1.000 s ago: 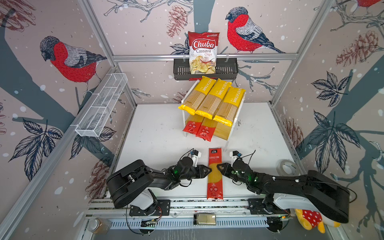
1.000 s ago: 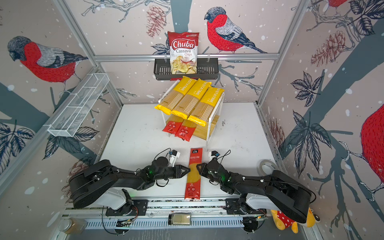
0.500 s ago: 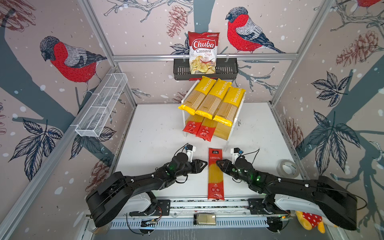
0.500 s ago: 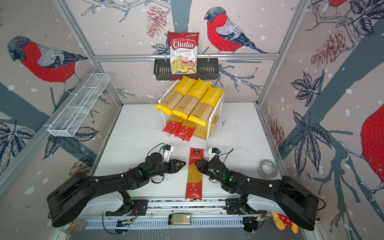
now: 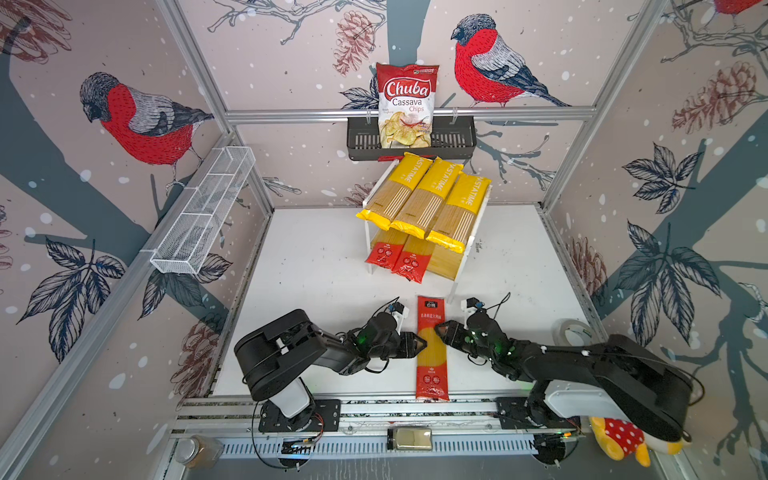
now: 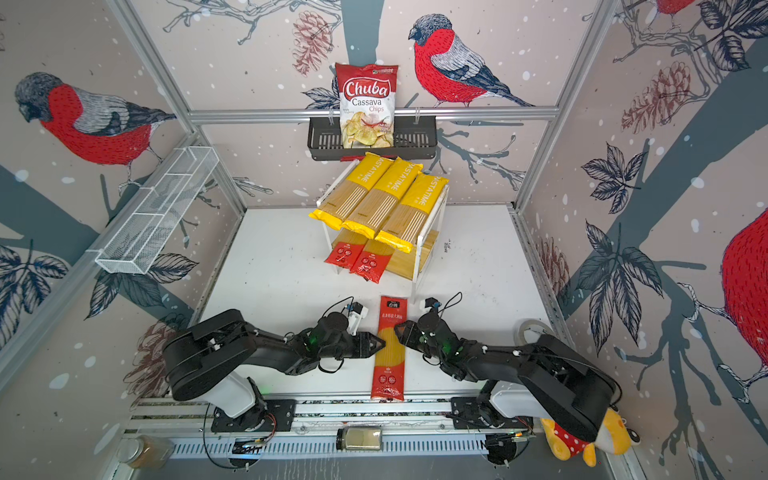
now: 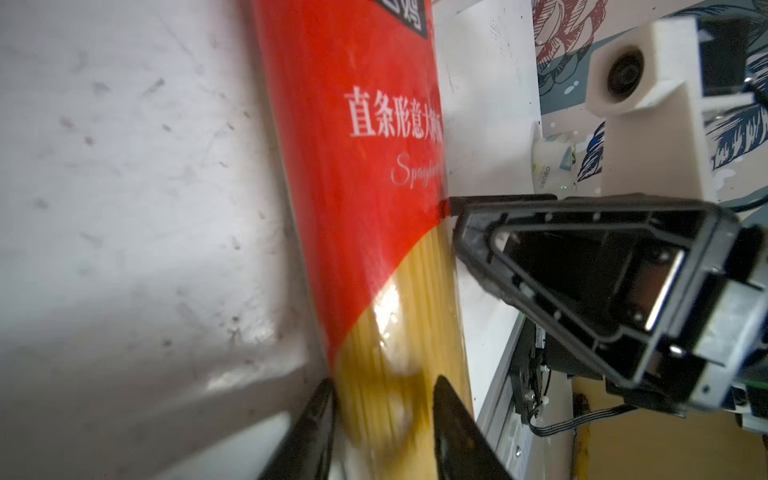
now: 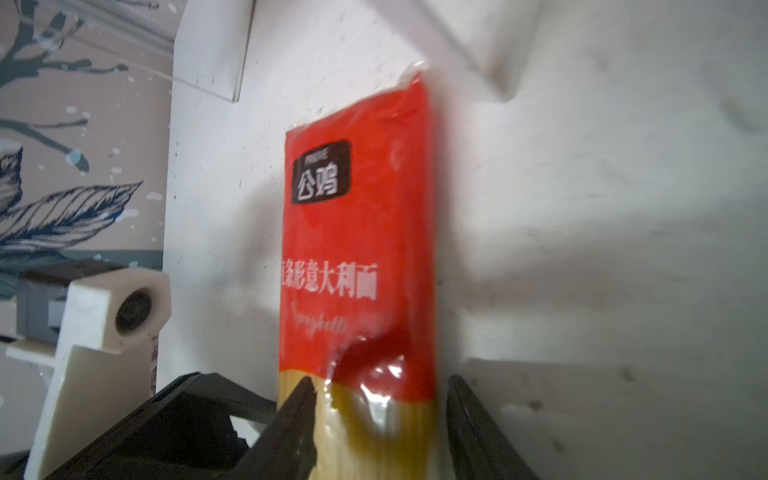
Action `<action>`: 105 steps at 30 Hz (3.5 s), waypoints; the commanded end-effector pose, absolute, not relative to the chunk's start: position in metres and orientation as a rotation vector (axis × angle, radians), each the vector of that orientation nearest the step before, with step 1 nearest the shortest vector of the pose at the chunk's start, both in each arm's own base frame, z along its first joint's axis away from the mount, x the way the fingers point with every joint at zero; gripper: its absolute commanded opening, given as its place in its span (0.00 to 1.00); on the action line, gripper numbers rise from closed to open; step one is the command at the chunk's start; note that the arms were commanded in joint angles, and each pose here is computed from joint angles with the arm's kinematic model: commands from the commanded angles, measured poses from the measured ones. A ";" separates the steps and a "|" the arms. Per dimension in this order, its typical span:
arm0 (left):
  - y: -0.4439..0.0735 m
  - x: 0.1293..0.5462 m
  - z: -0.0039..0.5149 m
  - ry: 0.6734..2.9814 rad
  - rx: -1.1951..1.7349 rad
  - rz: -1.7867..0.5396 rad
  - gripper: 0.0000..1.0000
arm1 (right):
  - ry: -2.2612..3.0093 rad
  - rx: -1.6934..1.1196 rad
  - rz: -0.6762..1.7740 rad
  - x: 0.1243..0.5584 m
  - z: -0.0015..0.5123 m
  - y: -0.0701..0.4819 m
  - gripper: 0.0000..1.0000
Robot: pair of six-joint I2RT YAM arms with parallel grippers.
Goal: Place and organize the pasta boxes and bags onto the shelf
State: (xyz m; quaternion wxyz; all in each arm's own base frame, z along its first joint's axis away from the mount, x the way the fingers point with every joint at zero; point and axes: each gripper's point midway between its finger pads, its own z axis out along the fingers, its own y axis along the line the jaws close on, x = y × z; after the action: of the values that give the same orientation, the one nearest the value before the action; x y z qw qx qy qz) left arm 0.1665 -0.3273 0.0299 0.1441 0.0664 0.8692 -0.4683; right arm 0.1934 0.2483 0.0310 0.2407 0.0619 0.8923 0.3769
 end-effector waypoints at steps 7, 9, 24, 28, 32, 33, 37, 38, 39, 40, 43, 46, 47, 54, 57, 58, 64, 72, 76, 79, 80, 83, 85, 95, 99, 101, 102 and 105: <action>-0.326 0.178 0.044 2.441 0.183 -1.388 0.22 | 2.373 0.031 1.217 0.184 0.050 0.279 0.27; -0.323 0.179 0.046 2.435 0.174 -1.393 0.22 | 2.339 0.019 1.238 0.185 0.058 0.279 0.22; -0.303 0.183 0.105 2.319 0.180 -1.384 0.45 | 2.154 0.137 1.378 0.192 0.105 0.274 0.06; -0.291 0.184 0.123 2.282 0.166 -1.363 0.49 | 2.103 0.171 1.403 0.193 0.123 0.269 0.04; -0.277 0.186 0.143 2.211 0.146 -1.339 0.54 | 2.063 0.186 1.414 0.190 0.139 0.267 0.03; -0.274 0.186 0.148 2.186 0.150 -1.337 0.55 | 2.056 0.186 1.415 0.190 0.142 0.267 0.03; -0.259 0.187 0.166 2.108 0.140 -1.305 0.61 | 2.024 0.190 1.421 0.186 0.154 0.266 0.02; -0.255 0.189 0.168 2.097 0.135 -1.291 0.62 | 2.020 0.192 1.420 0.185 0.155 0.266 0.02; -0.253 0.189 0.173 2.082 0.134 -1.290 0.63 | 2.015 0.196 1.420 0.185 0.157 0.266 0.02; -0.251 0.189 0.176 2.070 0.129 -1.287 0.64 | 2.013 0.193 1.422 0.184 0.158 0.266 0.01; -0.247 0.191 0.182 2.054 0.109 -1.289 0.65 | 2.014 0.179 1.432 0.181 0.162 0.269 0.01; -0.245 0.192 0.187 2.041 0.100 -1.300 0.66 | 2.002 0.167 1.448 0.177 0.170 0.272 0.01; -0.244 0.192 0.189 2.037 0.096 -1.302 0.66 | 1.995 0.158 1.452 0.175 0.174 0.273 0.01; -0.228 0.199 0.207 1.960 0.017 -1.309 0.72 | 1.932 0.102 1.476 0.170 0.199 0.275 0.00; -0.220 0.202 0.215 1.924 -0.008 -1.316 0.74 | 1.900 0.084 1.487 0.170 0.211 0.274 0.00; -0.219 0.202 0.216 1.915 -0.013 -1.320 0.74 | 1.888 0.081 1.491 0.169 0.215 0.273 0.00; -0.215 0.200 0.225 1.856 -0.039 -1.371 0.75 | 1.843 0.072 1.503 0.171 0.234 0.272 0.00; -0.214 0.192 0.236 1.775 -0.025 -1.449 0.79 | 1.734 0.121 1.490 0.184 0.263 0.266 0.00; -0.215 0.189 0.234 1.761 -0.012 -1.475 0.80 | 1.705 0.131 1.479 0.188 0.274 0.263 0.00; -0.219 0.185 0.231 1.748 0.003 -1.515 0.82 | 1.658 0.215 1.442 0.202 0.279 0.253 0.00; -0.222 0.185 0.229 1.749 0.006 -1.526 0.83 | 1.631 0.243 1.429 0.208 0.283 0.250 0.00; -0.232 0.179 0.227 1.754 0.045 -1.555 0.84 | 1.587 0.303 1.415 0.226 0.292 0.247 0.00; -0.243 0.172 0.227 1.753 0.082 -1.582 0.84 | 1.581 0.327 1.401 0.237 0.295 0.249 0.00; -0.259 0.165 0.210 1.770 0.109 -1.618 0.80 | 1.566 0.339 1.394 0.258 0.310 0.265 0.00; -0.267 0.170 0.221 1.735 0.126 -1.633 0.73 | 1.566 0.353 1.400 0.259 0.309 0.263 0.00; -0.274 0.171 0.228 1.708 0.142 -1.658 0.64 | 1.569 0.357 1.398 0.259 0.307 0.263 0.00; -0.276 0.172 0.230 1.703 0.148 -1.667 0.61 | 1.572 0.359 1.394 0.259 0.306 0.262 0.01; -0.285 0.174 0.236 1.682 0.163 -1.699 0.51 | 1.583 0.362 1.382 0.261 0.303 0.262 0.02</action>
State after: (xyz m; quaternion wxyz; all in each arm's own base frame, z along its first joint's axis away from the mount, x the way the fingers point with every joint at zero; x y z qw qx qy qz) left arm 0.1765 -0.2801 0.2022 0.3441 0.0473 0.7025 -0.6212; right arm 0.2604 0.2649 0.2661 0.4662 0.1337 0.7041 0.5187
